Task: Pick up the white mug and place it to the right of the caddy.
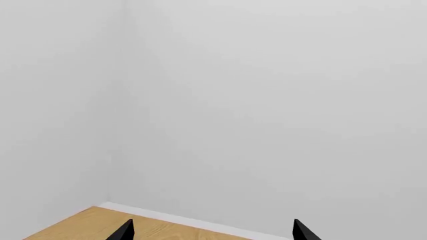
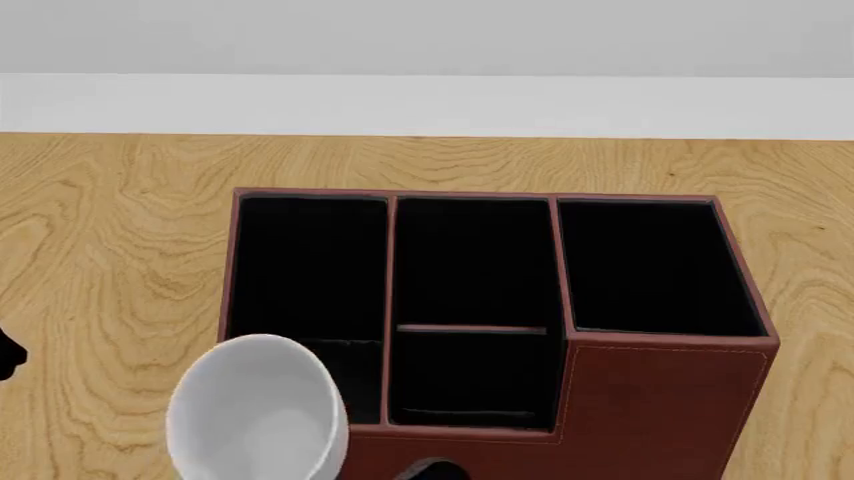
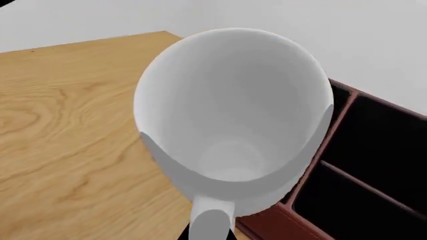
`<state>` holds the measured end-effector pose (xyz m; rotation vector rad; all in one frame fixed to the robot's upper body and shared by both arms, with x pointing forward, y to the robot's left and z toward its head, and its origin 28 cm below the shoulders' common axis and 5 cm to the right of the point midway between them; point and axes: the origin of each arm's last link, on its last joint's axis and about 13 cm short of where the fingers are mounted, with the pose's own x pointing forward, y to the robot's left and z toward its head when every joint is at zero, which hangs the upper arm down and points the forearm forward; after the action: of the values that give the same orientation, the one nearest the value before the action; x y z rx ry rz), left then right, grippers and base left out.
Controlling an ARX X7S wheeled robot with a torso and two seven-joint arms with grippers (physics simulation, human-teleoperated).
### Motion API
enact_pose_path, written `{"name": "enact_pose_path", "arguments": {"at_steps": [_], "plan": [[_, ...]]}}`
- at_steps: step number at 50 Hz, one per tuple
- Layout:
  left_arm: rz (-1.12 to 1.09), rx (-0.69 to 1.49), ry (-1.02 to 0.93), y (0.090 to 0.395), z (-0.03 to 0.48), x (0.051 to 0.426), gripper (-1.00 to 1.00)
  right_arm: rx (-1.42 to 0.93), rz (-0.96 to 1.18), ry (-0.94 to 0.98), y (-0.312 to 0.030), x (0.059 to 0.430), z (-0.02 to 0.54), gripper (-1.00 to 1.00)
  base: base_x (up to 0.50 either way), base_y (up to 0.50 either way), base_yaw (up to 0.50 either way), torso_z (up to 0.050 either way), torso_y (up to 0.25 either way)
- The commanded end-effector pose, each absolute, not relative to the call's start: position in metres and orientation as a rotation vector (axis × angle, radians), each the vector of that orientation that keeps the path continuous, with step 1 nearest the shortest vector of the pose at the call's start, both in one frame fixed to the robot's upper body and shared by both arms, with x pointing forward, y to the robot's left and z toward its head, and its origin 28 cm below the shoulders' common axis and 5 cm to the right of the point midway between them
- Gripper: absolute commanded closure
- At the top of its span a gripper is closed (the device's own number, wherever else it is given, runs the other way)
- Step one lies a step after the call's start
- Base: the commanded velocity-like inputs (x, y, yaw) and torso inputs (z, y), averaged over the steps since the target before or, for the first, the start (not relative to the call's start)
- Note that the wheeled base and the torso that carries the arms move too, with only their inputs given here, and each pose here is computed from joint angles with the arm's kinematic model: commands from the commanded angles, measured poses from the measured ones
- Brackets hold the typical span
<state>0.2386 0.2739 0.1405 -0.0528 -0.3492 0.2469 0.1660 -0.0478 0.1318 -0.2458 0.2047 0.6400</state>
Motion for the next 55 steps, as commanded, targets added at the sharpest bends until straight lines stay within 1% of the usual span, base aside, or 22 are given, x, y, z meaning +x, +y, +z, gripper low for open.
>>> {"name": "enact_pose_path", "arguments": {"at_steps": [1,28,55], "plan": [[0.248,-0.053,-0.348,0.274,0.140,0.239,-1.00,-0.246,0.606,0.166,-0.056,0.177,0.146,1.00,0.00,0.00,0.00,0.000,0.000],[0.249,-0.037,-0.355,0.273,0.139,0.236,-1.00,-0.239,0.544,0.134,-0.071,0.196,0.168,1.00,0.00,0.00,0.00,0.000,0.000],[0.287,-0.018,-0.355,0.278,0.136,0.223,-1.00,-0.255,0.434,0.089,-0.099,0.199,0.200,1.00,0.00,0.00,0.00,0.000,0.001]]}}
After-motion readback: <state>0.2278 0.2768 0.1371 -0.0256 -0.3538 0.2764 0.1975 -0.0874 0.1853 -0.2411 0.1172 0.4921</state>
